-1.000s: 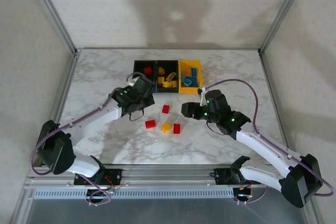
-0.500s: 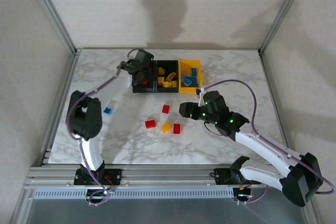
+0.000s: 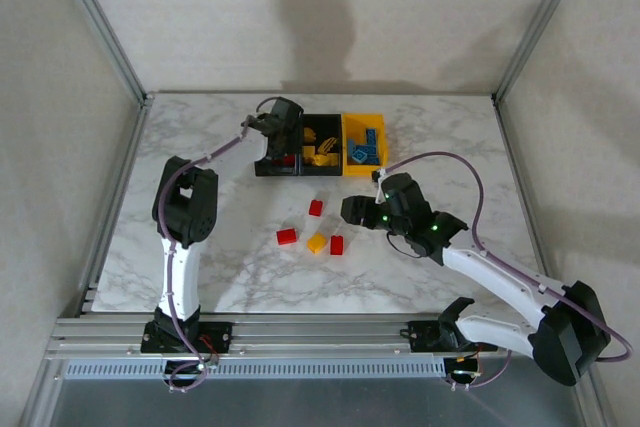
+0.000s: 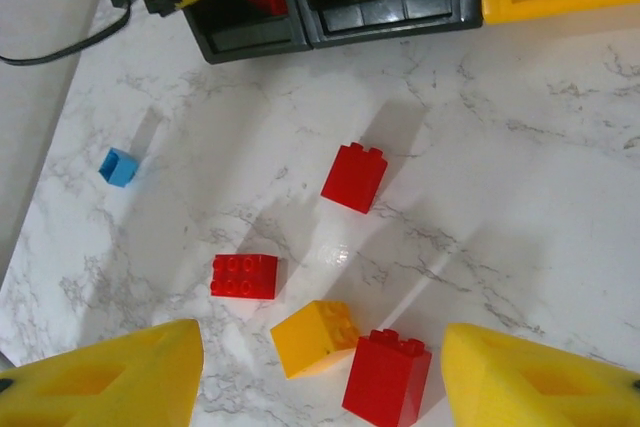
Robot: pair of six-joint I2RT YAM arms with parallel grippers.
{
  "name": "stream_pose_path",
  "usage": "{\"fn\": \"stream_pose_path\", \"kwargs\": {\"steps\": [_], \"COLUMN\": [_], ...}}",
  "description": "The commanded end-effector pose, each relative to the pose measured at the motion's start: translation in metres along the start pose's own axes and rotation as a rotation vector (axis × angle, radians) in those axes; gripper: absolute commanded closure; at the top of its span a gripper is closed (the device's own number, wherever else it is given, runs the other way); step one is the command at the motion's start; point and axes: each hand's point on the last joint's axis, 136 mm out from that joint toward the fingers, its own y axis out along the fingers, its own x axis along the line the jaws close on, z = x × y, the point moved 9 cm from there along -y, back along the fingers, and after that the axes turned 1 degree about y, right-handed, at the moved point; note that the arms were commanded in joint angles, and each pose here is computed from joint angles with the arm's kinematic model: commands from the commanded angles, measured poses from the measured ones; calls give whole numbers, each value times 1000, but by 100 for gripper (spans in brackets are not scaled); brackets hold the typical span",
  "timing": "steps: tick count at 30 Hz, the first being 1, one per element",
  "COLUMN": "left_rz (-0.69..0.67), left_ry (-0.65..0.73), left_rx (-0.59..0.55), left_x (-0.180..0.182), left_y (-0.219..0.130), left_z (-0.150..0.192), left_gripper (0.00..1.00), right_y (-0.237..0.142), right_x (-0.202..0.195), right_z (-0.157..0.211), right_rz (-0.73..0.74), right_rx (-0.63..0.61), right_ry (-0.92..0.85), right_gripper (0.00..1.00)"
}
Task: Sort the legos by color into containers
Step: Place the lego in the container.
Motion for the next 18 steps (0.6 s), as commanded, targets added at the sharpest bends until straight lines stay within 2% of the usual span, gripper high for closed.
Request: {"fn": "stream_pose_path", "kwargs": {"steps": [1,9,18], "left_rz": [32,169,345], "left_ry": [7,-7,-11], "left_rx": [-9,-53,-28], "left_x": [1,7,40], "left_y": [-23,-84,-134], "left_z": [-6,5,61], "left_gripper": [43,42,39], "right_y": [5,25,52], "right_x": [1,0,-2], "right_z": [1,11,33], "right_rz": [13,130,245], "right_rx": [6,105,218], "right_ry": [8,2,26], "right_gripper": [36,31,33]}}
